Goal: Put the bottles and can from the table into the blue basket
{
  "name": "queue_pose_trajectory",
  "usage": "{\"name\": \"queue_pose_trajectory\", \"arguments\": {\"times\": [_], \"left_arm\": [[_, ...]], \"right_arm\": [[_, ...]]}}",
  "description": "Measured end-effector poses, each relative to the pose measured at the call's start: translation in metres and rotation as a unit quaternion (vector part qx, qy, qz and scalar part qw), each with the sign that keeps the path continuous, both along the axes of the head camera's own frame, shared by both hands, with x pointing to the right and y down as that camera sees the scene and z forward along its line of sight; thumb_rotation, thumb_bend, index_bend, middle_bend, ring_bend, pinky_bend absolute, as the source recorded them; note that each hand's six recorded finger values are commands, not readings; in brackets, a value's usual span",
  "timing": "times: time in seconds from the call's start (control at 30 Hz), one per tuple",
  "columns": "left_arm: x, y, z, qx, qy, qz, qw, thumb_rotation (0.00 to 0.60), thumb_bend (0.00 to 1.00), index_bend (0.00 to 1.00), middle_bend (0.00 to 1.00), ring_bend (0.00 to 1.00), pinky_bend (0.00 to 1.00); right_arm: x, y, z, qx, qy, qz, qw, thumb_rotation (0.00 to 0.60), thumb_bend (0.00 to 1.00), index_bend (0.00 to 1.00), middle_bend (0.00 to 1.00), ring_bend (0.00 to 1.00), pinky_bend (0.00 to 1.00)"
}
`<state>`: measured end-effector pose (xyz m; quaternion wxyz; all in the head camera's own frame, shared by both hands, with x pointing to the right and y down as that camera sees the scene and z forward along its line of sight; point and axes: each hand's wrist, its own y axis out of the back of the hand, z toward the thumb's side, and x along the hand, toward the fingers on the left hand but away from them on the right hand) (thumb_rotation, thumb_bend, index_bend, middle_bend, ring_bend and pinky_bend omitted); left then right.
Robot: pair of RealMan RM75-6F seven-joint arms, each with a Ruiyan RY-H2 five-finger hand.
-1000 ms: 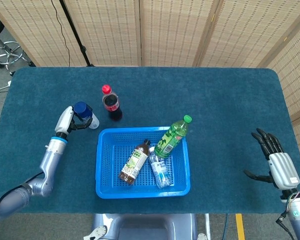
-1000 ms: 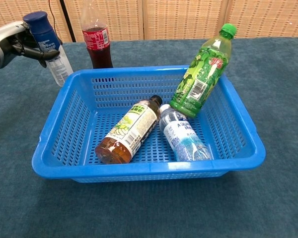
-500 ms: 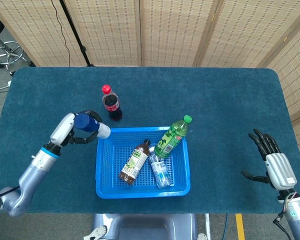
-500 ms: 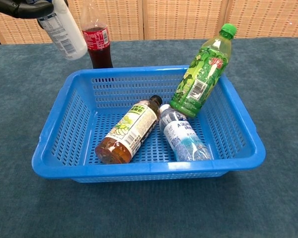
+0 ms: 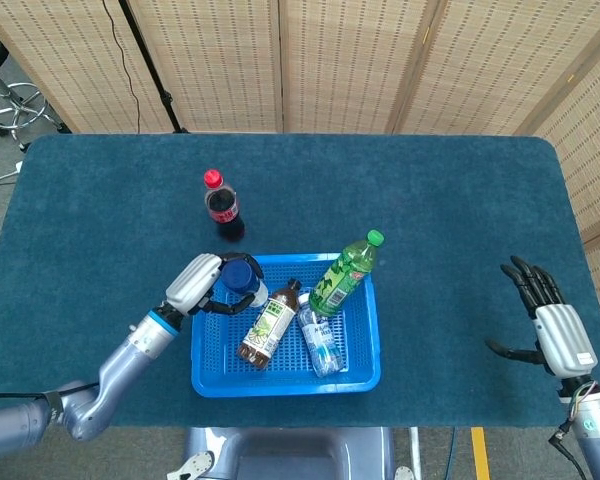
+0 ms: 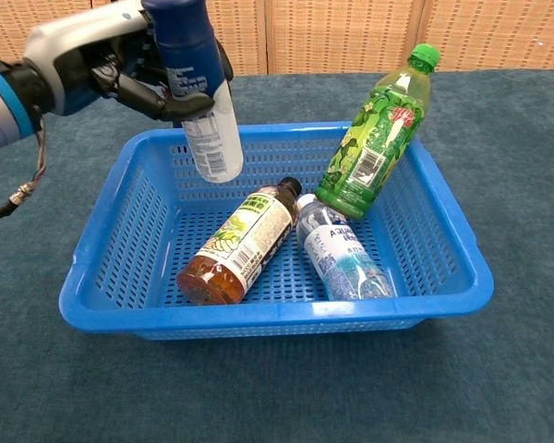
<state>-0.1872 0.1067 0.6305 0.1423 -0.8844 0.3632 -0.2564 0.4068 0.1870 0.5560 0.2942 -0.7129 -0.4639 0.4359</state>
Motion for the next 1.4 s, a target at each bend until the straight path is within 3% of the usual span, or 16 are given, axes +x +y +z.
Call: {"name": "queue_pose_trajectory", "arguments": {"times": [0.03,0.23,0.37,0.57,0.87,1.17,1.4], "left_arm": [[0.003,0.001,0.004,-0.006,-0.005,0.005,1.0000,0.600,0.29,0.00,0.00,0.00,0.01],[0.006,0.007,0.018,-0.040,-0.022,0.031,0.9984,0.600,0.19,0.00,0.00,0.00,0.00],[-0.009,-0.004,0.002,-0.015,-0.001,0.009,0.9999,0.600,0.16,0.00,0.00,0.00,0.00],[-0.063,-0.029,-0.037,0.036,0.036,-0.052,0.9973,0.600,0.16,0.00,0.00,0.00,0.00],[-0.139,-0.053,-0.049,0.047,0.029,-0.125,0.9906,0.600,0.14,0.00,0.00,0.00,0.00],[-0.176,-0.085,-0.022,0.021,-0.002,-0.184,0.9827,0.600,0.13,0.00,0.00,0.00,0.00],[-0.166,-0.118,0.030,-0.031,-0.045,-0.191,0.9801,0.600,0.13,0.00,0.00,0.00,0.00]], "right_arm": [[0.000,0.000,0.000,-0.001,0.000,0.000,1.0000,0.600,0.00,0.00,0.00,0.00,0.00],[0.000,0.000,0.002,-0.004,0.001,-0.001,1.0000,0.600,0.00,0.00,0.00,0.00,0.00],[-0.002,0.001,0.004,-0.007,0.001,-0.004,1.0000,0.600,0.00,0.00,0.00,0.00,0.00],[-0.007,0.003,0.006,-0.009,0.004,-0.011,0.9999,0.600,0.00,0.00,0.00,0.00,0.00],[-0.013,0.005,0.013,-0.019,0.007,-0.018,0.9996,0.600,0.00,0.00,0.00,0.00,0.00],[-0.015,0.004,0.025,-0.034,0.016,-0.021,0.9991,0.600,0.00,0.00,0.00,0.00,0.00],[-0.008,-0.005,0.038,-0.046,0.032,-0.008,0.9984,0.600,0.00,0.00,0.00,0.00,0.00]]}}
